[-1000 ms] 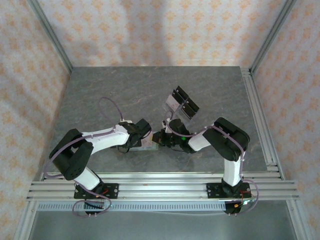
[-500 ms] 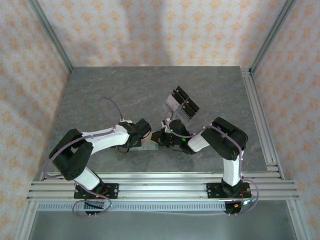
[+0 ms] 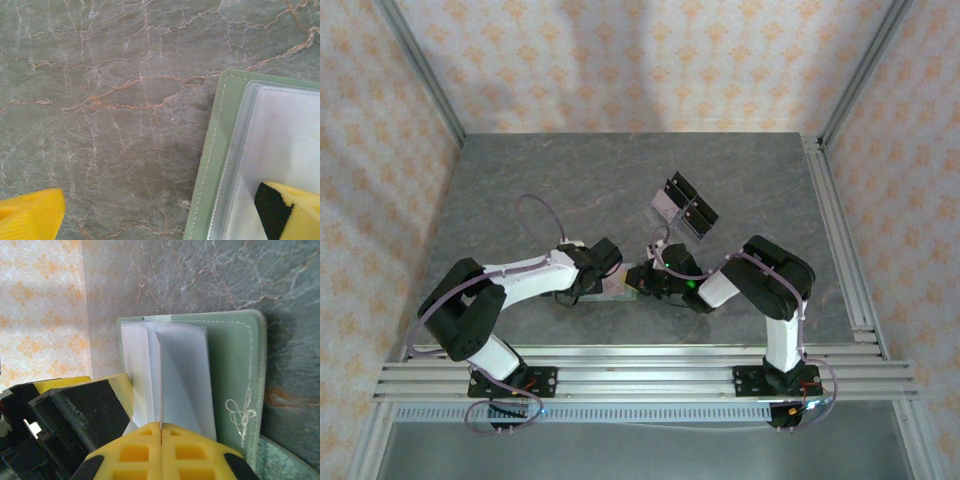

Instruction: Put the credit cards into the card holder

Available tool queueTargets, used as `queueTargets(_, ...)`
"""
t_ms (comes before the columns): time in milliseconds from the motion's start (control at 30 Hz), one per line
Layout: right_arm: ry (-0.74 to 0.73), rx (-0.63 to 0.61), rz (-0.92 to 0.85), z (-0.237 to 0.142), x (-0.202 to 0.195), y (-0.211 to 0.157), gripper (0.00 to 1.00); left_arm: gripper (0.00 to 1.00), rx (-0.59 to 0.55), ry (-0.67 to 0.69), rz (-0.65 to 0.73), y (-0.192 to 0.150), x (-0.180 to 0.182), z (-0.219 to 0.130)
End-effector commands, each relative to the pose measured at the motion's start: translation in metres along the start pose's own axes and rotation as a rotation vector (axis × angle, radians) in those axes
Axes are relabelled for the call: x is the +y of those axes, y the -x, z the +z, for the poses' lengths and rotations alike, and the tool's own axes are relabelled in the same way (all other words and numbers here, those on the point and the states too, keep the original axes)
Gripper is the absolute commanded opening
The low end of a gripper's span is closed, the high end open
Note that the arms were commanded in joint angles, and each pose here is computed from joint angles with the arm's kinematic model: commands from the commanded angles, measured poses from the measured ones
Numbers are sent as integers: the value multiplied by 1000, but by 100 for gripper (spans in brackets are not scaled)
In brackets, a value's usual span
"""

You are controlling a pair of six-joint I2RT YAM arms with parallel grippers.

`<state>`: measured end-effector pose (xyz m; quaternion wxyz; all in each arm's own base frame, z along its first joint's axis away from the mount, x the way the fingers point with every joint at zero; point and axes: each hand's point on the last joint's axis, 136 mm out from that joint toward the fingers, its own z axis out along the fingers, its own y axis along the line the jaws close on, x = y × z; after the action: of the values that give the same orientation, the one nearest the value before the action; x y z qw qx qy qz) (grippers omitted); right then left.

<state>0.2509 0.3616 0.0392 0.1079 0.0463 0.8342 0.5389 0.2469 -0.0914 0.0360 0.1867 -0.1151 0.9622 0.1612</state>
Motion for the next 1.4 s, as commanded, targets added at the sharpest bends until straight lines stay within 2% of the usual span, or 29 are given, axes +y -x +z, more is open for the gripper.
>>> queueTargets(0,19,-14,-13,1,3,1,0,100,33,54,26,-11,16,3)
queueTargets(1067,64,21,17,14,8,1,0,100,40,48,22,-13,15,4)
queueTargets(1367,55,18,21,14,4,1,0,100,-41,61,-42,14,33,-25)
